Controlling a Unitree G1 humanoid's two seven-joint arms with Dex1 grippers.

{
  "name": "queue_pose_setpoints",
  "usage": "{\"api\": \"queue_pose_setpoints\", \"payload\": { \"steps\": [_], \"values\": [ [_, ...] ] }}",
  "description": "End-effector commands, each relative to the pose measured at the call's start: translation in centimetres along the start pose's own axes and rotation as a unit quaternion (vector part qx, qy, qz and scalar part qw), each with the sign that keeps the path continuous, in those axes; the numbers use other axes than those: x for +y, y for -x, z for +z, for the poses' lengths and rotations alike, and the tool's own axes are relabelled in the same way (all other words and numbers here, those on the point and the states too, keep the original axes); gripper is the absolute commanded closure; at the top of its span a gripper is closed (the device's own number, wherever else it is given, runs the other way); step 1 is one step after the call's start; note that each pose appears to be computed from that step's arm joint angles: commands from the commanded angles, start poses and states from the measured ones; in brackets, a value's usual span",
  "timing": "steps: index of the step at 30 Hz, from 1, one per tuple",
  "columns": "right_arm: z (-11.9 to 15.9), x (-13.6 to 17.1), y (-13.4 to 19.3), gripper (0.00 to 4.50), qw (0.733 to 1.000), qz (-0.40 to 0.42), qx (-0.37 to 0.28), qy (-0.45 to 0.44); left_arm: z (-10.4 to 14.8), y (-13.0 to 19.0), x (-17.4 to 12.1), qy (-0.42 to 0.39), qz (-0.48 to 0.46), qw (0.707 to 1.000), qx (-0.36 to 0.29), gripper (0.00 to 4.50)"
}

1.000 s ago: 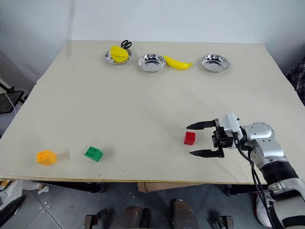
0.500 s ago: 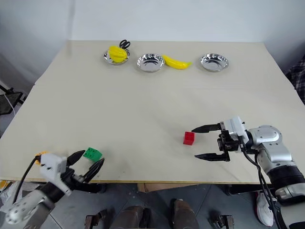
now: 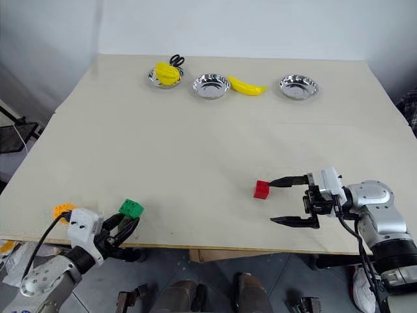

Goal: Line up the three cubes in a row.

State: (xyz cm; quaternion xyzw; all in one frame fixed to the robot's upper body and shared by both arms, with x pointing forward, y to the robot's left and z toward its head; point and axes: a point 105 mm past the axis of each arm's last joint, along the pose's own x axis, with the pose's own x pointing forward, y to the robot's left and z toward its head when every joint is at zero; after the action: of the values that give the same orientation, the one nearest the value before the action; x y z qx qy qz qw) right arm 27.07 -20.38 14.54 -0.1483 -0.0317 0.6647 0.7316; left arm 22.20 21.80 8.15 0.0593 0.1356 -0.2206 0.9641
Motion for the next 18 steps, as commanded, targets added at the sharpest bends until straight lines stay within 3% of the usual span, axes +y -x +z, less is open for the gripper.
{"api": "queue_pose_setpoints", "payload": {
  "steps": [1,6,12,16,18],
  "values": [
    [0.2,0.4,1.0,0.0,1.0,0.004,0.002,0.012,3.2,-0.1,-0.2,-0.077,-0.093,0.991,-0.051,3.07],
    [-0.1,0.6,2.3,0.0,0.999,-0.027,0.018,0.011,7.7,-0.6,-1.3,-0.16,-0.287,0.94,-0.09,3.07],
    [-0.3,1.2,4.4,0.0,0.997,-0.068,0.042,0.01,13.3,-4.5,-2.5,-0.228,-0.42,0.872,-0.103,3.07],
    [-0.3,2.1,5.8,0.0,0.993,-0.1,0.056,0.002,13.4,-9.8,-5.2,-0.273,-0.482,0.828,-0.087,3.07],
    [-0.3,2.9,6.4,0.0,0.991,-0.116,0.062,0.0,13.1,-12.9,-6.8,-0.268,-0.493,0.824,-0.08,3.07]
  ]
}}
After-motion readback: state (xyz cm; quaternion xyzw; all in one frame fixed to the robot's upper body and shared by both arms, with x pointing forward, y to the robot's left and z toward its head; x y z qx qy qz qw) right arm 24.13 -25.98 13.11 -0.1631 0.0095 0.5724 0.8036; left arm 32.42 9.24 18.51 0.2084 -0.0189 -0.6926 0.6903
